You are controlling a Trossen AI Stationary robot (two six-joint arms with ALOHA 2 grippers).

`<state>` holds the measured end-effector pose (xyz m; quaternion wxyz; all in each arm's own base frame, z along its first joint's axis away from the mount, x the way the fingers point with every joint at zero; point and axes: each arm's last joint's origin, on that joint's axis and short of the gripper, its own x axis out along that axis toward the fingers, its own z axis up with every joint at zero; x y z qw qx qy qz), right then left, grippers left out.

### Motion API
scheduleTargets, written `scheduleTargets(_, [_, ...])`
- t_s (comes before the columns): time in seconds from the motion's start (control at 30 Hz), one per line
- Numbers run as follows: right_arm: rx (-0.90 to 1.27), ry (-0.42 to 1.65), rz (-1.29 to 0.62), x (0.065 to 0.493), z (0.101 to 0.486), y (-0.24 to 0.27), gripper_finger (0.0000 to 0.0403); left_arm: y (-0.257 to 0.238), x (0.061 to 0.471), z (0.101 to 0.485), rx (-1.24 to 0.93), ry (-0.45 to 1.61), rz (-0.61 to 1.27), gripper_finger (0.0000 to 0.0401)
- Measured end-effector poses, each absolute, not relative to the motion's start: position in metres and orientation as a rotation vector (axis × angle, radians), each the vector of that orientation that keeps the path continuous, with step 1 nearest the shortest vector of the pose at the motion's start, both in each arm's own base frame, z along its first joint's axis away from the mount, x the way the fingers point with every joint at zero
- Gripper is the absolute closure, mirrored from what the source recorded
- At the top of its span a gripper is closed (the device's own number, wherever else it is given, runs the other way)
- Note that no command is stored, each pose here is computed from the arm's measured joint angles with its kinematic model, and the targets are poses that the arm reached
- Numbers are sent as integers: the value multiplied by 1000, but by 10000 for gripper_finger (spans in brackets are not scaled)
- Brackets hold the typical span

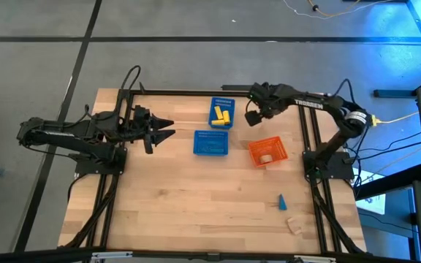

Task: Sort & place blocks by color
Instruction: Put the top light brown block into the orange basket

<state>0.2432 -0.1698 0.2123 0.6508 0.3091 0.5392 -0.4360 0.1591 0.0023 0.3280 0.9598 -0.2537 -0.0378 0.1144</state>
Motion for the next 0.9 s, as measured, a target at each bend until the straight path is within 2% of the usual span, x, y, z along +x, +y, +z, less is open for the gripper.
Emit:
scheduleTargets(0.27, [762,1304,-949,234,171,-179,122,2,159,328,-515,-77,232,163])
scheduleTargets(0.67, [814,1164,-903,231,150,-186,126,3,159,328,-516,-80,245,163])
scheduleTargets(0.77, [817,1172,-902,230,148,-185,153,3,159,328,-516,-84,259,163])
scheduleTargets(0.9, [828,1208,-906,226,144,-183,242,3,159,328,-516,-84,260,163])
